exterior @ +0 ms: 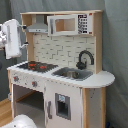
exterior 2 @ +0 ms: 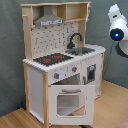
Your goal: Play with the kitchen
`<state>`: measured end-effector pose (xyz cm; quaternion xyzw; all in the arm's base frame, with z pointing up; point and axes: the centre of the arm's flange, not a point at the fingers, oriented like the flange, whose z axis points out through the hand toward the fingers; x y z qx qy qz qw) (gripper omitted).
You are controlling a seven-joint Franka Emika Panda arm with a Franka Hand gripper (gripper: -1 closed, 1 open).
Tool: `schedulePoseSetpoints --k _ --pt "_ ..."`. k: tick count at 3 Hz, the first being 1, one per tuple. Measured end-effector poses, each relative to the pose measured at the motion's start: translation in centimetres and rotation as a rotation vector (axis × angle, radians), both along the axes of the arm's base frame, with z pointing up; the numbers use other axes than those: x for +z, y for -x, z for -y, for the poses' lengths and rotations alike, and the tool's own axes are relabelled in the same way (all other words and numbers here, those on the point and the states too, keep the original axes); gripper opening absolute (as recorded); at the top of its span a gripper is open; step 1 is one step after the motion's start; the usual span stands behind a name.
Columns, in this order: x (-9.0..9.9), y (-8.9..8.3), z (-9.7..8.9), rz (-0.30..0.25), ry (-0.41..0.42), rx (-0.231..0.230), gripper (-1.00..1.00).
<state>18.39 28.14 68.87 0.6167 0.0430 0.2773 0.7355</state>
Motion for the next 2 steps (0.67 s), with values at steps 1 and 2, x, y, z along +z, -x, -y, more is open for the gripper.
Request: schedulePoseSetpoints --k 1,2 --pt "-0.3 -1.5 1.3 0.057 -0.026 0.023 1.00" --pt "-0.4 -3.0 2.5 0.109 -0.045 0.051 1.00"
